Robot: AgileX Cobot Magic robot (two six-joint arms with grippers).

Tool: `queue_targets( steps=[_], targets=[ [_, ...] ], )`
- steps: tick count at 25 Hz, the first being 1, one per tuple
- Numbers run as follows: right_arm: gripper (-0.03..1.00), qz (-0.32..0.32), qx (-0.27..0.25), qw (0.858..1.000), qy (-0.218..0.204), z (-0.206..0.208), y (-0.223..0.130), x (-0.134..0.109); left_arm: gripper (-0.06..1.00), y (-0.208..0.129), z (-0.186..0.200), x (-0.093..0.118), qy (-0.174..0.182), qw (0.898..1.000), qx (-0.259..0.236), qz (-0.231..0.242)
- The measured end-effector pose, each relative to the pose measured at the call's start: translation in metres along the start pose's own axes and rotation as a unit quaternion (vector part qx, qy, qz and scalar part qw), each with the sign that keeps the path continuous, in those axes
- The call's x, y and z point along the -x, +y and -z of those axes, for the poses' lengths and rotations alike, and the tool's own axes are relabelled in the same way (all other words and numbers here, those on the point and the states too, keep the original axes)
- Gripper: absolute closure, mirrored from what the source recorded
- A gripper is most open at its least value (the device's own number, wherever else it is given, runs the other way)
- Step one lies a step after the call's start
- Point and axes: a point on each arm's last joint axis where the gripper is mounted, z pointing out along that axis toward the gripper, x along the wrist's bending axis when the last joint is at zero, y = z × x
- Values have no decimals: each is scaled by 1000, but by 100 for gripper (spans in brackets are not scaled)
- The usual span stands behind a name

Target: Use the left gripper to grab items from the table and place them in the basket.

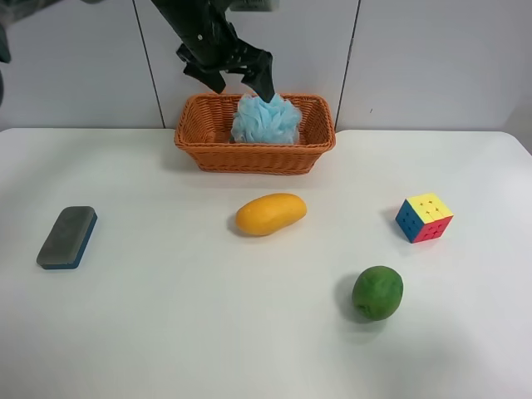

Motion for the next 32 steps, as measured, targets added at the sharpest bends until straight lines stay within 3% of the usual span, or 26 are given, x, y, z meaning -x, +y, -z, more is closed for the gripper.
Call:
queue_targets(
  steps=[2, 7, 11, 16, 19, 26, 32],
  targets=[
    [-2, 0, 0, 1000, 0, 0, 0, 0, -5, 0, 25, 2, 19, 1000, -13, -6],
    [-2, 0, 0, 1000, 0, 0, 0, 0, -5, 2, 96, 5, 48, 998, 25, -6],
    [-2, 0, 0, 1000, 0, 0, 0, 0, -5, -26, 140, 6, 56, 998, 15, 11],
    [-2, 0, 0, 1000, 0, 0, 0, 0, -5, -96, 183, 10, 65, 997, -26, 43],
    [-2, 0, 0, 1000, 0, 0, 0, 0, -5, -151, 208, 19, 75, 995, -26, 59],
    [-2, 0, 0, 1000, 0, 0, 0, 0, -5, -264, 260, 54, 123, 988, 71, 64],
    [-2, 0, 0, 1000, 0, 0, 0, 0, -5, -330, 274, 78, 146, 979, 136, 51]
  ],
)
